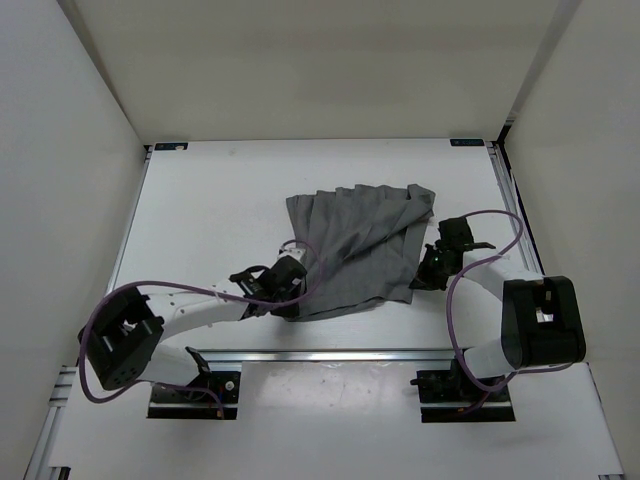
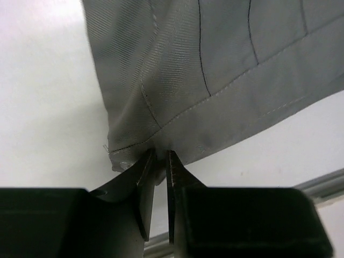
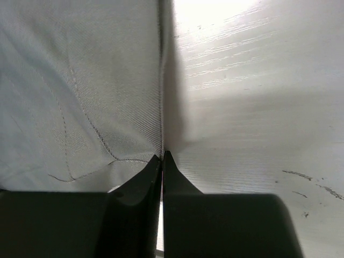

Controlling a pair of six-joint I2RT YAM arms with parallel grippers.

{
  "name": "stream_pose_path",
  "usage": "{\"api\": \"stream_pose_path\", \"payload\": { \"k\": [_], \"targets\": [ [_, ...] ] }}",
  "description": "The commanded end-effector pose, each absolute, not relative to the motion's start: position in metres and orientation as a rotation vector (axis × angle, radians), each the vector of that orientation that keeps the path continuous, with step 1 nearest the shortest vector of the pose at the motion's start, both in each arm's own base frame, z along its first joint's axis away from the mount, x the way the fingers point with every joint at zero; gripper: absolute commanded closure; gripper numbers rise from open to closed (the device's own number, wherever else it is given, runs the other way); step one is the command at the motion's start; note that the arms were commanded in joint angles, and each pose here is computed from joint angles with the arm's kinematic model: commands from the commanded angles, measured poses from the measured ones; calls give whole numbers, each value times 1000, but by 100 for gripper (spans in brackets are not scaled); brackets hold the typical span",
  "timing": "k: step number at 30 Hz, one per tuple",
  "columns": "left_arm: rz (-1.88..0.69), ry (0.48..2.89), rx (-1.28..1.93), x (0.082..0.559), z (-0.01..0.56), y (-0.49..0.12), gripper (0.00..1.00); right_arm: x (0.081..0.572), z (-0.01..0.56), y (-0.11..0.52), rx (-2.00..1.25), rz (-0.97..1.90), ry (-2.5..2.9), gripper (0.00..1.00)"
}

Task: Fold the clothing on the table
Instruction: Flatten the skirt out

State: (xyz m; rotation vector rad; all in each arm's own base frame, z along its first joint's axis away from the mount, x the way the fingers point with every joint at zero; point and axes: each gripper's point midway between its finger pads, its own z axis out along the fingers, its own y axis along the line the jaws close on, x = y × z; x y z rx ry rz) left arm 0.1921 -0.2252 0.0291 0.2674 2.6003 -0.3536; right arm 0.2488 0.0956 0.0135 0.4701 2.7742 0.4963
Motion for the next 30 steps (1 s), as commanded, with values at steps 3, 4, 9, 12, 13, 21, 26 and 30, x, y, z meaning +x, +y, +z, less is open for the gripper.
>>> {"api": "stream_pose_path", "payload": {
  "k": [3, 4, 9, 12, 13, 21, 26, 30],
  "targets": [
    [-260, 2688, 265, 160, 8, -202, 75, 252, 17, 93, 464, 495, 2759, 100],
    [-235, 2696, 268, 159, 3, -197, 75, 256, 21, 91, 471, 499, 2742, 100],
    [-238, 2655, 245, 177, 14, -196, 75, 257, 35, 97, 451, 599, 2685, 88],
    [-237, 2621, 235, 189, 27, -195, 74, 255, 45, 96, 416, 586, 2660, 70],
    [-251, 2611, 217, 191, 31, -196, 74, 256, 50, 98, 396, 582, 2647, 65],
    [-295, 2591, 177, 190, 37, -191, 75, 229, 27, 107, 429, 624, 2728, 59],
    [-305, 2597, 165, 187, 34, -188, 75, 210, 8, 122, 410, 703, 2782, 59],
    [-315, 2597, 159, 187, 33, -189, 74, 211, 4, 131, 415, 806, 2744, 60]
  ]
}}
